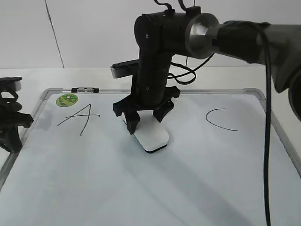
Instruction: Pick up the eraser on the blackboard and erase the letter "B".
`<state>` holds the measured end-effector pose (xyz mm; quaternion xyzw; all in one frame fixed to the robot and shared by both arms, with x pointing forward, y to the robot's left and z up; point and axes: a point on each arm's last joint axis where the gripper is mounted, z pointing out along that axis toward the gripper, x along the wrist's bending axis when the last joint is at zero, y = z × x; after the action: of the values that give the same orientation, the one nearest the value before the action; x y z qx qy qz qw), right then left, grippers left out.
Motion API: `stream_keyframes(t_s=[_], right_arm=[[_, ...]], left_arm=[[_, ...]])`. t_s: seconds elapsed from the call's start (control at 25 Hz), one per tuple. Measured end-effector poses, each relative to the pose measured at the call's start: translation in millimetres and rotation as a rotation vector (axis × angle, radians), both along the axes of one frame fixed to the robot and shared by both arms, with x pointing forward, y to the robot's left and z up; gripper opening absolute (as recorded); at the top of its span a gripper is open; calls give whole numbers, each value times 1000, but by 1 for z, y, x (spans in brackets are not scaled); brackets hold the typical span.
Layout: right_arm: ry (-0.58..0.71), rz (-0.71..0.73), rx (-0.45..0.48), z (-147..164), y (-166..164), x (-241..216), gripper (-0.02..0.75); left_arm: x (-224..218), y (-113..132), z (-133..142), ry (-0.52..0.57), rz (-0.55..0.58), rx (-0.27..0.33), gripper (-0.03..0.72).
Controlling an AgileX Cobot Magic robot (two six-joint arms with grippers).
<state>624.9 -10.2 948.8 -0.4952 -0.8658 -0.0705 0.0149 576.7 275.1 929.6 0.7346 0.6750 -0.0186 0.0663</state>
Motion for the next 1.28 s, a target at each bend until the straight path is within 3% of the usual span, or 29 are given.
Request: stream_keyframes(t_s=[0.24,0.28,0.56,1.08,1.28], right_arm=[[17,-46,25,0,-15,11,561],[49,-119,77,1,-33,23,561],[43,-285,83,0,-103,60,561],[24,-297,117,13,-106,62,561],[-61,-281,113,48,-111,59,561]], left_arm=[[0,0,0,1,1,-2,20],[0,0,0,1,1,-2,20],[0,0,0,1,2,-3,20],[0,0,0,3,2,-3,20],[0,0,0,3,2,-3,20]])
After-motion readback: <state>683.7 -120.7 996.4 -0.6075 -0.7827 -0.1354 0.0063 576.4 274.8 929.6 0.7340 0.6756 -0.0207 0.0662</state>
